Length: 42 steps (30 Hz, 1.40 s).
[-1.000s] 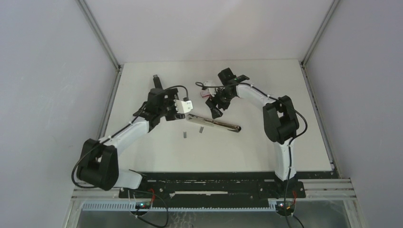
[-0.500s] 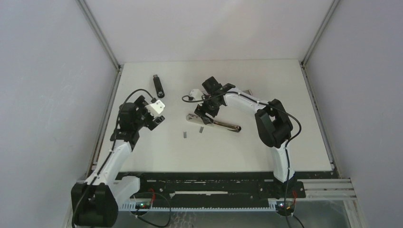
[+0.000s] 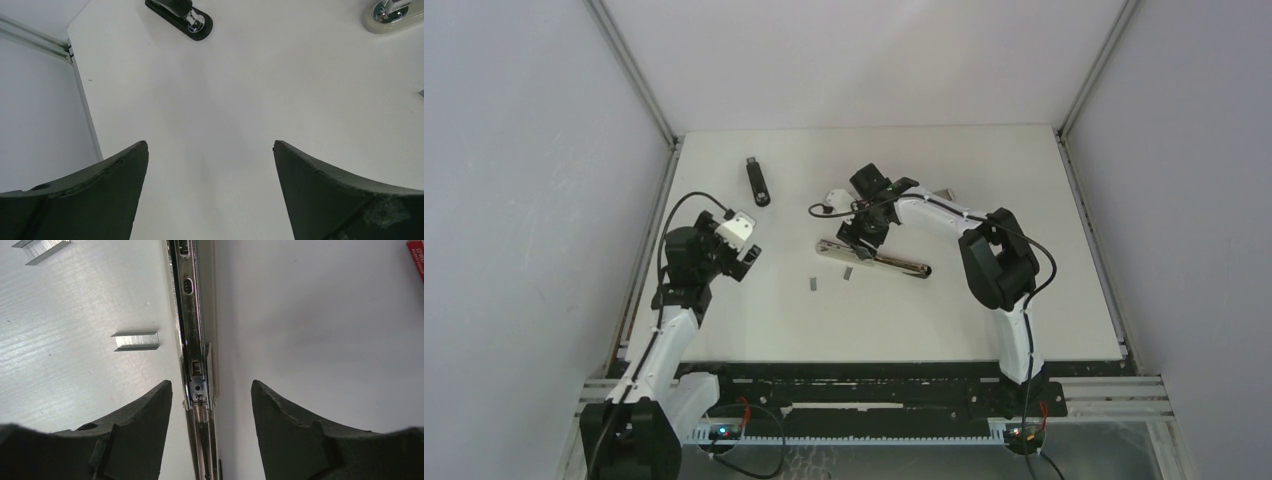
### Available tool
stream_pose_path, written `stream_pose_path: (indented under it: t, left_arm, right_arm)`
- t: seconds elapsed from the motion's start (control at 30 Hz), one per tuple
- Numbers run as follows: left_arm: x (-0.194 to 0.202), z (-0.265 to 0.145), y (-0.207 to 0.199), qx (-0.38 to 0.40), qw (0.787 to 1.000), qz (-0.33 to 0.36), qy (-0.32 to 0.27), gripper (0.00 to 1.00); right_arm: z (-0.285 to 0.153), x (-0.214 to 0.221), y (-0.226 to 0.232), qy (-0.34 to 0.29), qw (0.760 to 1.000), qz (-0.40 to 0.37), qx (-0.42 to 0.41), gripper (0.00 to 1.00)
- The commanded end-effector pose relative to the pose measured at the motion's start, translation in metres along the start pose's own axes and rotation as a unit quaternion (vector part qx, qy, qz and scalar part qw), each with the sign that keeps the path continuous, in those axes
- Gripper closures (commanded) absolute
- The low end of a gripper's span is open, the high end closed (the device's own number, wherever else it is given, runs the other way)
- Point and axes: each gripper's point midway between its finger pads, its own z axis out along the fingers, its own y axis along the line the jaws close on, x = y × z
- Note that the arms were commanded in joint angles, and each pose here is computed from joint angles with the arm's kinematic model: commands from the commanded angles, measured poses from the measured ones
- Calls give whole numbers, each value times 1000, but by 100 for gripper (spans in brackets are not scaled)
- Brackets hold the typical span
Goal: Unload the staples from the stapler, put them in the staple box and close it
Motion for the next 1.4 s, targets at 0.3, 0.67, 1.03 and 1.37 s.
stream_pose_path:
  t: [0.3,0.67,1.03,1.37]
  left_arm:
    - [-2,1,6,-22,999,-22,-19,0]
    - [3,3,5,-22,999,-22,-11,0]
    - [5,6,1,-15,1000,-26,-9,0]
    - [8,9,-1,-7,1000,-29,-6,0]
  right_arm:
    - [15,0,10,11,1000,-21,-5,47]
    - [16,3,6,19,1000,-19,6,79]
    - [1,11,-11,17,999,25,34,97]
    - [-17,28,-46,25,988,111,106,100]
